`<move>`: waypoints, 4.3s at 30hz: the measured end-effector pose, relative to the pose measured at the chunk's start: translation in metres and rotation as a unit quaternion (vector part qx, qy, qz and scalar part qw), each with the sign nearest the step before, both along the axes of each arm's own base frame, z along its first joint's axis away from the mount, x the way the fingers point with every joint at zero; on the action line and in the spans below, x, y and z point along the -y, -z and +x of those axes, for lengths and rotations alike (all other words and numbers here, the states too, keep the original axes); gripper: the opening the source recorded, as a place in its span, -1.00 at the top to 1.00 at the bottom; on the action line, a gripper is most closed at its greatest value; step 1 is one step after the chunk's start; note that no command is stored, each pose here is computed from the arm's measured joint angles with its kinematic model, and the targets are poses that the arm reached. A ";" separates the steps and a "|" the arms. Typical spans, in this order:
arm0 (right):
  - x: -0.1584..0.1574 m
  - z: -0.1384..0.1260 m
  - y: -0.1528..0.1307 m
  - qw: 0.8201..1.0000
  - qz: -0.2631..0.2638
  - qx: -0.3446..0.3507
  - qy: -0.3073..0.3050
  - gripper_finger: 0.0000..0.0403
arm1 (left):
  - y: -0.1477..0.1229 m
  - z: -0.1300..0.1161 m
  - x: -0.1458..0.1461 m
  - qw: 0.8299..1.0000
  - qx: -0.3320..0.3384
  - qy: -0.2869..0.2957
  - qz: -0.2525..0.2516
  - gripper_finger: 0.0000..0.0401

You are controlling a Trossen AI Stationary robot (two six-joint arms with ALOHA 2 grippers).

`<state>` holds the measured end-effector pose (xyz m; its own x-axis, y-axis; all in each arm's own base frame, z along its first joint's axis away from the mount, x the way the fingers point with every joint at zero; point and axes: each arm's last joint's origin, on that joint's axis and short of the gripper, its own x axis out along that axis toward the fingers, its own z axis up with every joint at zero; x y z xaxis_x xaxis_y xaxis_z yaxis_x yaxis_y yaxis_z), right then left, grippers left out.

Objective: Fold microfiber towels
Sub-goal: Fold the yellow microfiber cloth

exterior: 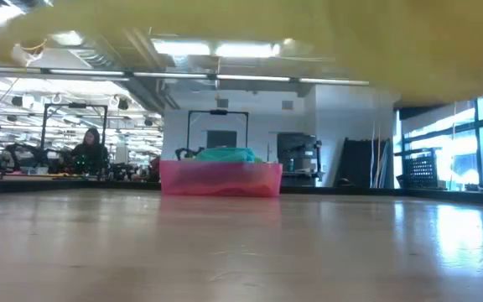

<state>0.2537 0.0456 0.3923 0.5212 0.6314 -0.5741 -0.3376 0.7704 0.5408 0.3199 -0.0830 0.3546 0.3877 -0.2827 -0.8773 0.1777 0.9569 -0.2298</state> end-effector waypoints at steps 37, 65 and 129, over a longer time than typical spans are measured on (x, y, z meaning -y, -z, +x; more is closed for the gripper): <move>0.011 0.022 0.189 0.984 -0.171 -0.044 0.020 0.96 | 0.161 -0.002 -0.047 0.976 -0.052 -0.208 0.039 0.99; -0.043 0.036 0.246 0.978 -0.169 -0.120 -0.022 0.50 | 0.184 -0.027 0.015 0.985 -0.059 -0.157 0.045 0.58; 0.020 0.050 0.234 0.987 -0.100 -0.128 -0.012 0.50 | 0.211 -0.019 -0.050 0.999 -0.033 0.021 0.011 0.53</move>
<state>0.3039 0.0258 0.1578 0.3300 0.5021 -0.7993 -0.2295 0.8641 0.4480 0.3008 -0.0326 0.1437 0.3164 -0.2775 -0.9071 0.2022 0.9540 -0.2214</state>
